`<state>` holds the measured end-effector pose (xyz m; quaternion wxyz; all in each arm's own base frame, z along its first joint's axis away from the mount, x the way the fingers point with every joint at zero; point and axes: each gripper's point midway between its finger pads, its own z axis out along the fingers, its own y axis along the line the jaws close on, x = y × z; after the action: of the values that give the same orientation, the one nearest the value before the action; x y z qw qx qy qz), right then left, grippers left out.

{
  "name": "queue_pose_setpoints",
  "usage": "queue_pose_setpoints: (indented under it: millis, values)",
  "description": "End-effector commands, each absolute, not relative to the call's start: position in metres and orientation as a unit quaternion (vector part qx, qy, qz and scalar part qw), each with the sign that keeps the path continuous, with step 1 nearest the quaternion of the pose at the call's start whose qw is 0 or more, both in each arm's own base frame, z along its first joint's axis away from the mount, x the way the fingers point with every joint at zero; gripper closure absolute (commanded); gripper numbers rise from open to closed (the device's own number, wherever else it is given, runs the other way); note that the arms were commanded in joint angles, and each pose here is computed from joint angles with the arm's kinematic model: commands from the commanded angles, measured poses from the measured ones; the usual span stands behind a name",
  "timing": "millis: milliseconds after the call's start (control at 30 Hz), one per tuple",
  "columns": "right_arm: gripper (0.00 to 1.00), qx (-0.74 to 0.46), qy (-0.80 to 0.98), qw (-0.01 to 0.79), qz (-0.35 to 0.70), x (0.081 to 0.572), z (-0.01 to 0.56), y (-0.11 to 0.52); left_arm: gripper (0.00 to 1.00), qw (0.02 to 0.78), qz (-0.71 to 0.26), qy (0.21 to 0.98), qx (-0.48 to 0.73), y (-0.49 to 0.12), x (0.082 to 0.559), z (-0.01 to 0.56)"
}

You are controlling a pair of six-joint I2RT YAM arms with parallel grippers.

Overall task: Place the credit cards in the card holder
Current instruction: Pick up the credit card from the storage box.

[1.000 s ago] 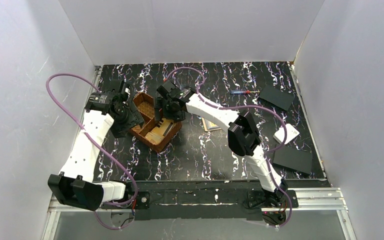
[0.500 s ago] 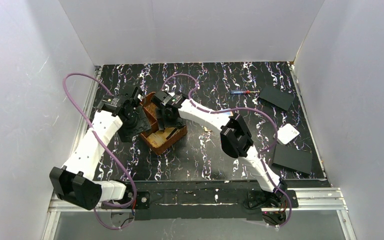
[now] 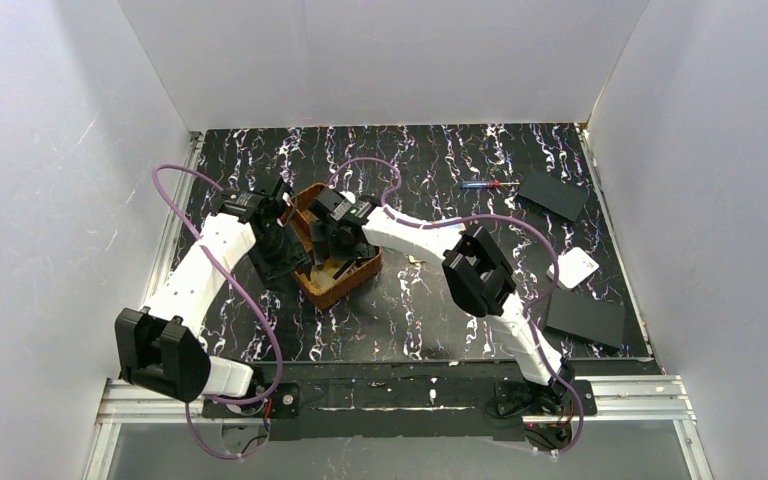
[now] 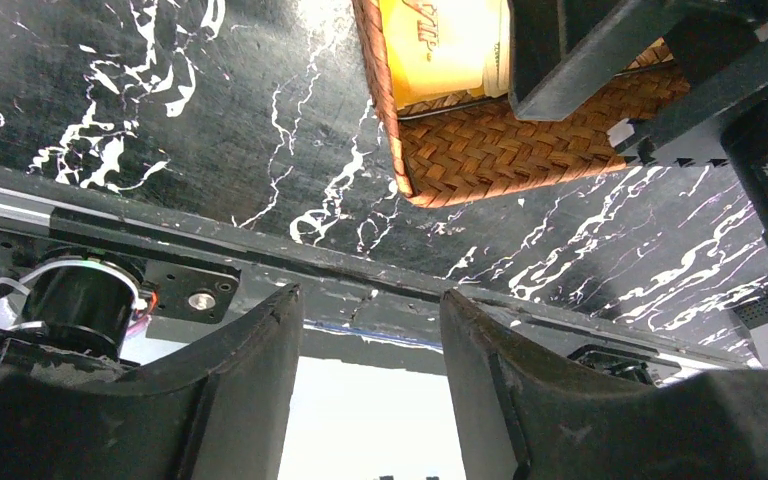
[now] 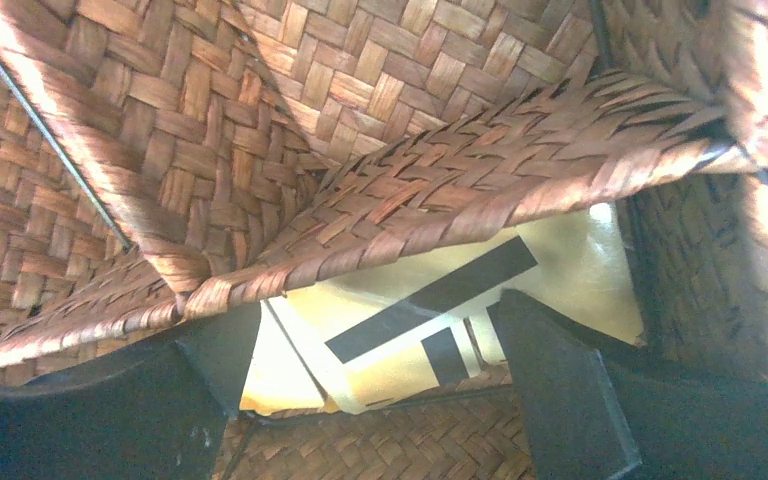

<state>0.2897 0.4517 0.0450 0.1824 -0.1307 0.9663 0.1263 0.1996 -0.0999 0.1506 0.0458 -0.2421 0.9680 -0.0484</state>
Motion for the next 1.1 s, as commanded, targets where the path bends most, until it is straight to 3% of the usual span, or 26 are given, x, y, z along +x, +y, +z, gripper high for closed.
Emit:
queue_pose_setpoints:
  millis: [0,100,333,433,633,800,867,933,1067]
  values:
    - [0.02,-0.086,0.965,0.176,0.172,0.287,0.047,0.458,0.49,0.025,-0.057,0.965,-0.255,-0.103,0.192,0.151]
    - [0.02,-0.075,0.964,0.183,0.177,0.291,0.048,0.458,0.49,0.021,-0.06,0.964,-0.26,-0.104,0.19,0.15]
    - [0.02,-0.003,0.987,0.142,0.079,0.285,0.015,0.43,0.49,0.027,-0.06,0.962,-0.266,-0.103,0.188,0.152]
    - [0.02,0.01,0.983,0.167,0.072,0.288,0.02,0.428,0.49,0.037,-0.056,0.961,-0.267,-0.1,0.187,0.155]
    - [0.03,-0.075,0.98,0.174,0.057,0.284,0.012,0.428,0.49,0.043,-0.05,0.962,-0.263,-0.095,0.186,0.155]
    - [0.27,-0.167,0.958,0.187,0.141,0.27,0.029,0.442,0.49,0.041,-0.043,0.961,-0.269,-0.086,0.186,0.152]
    - [0.23,-0.192,0.945,0.208,0.164,0.272,0.043,0.446,0.49,0.038,-0.046,0.961,-0.271,-0.083,0.187,0.149]
    - [0.12,-0.216,0.932,0.225,0.185,0.276,0.061,0.45,0.53,0.04,-0.057,0.963,-0.261,-0.085,0.191,0.147]
    - [0.05,-0.233,0.922,0.216,0.223,0.287,0.095,0.457,0.56,0.032,-0.081,0.965,-0.246,-0.095,0.199,0.142]
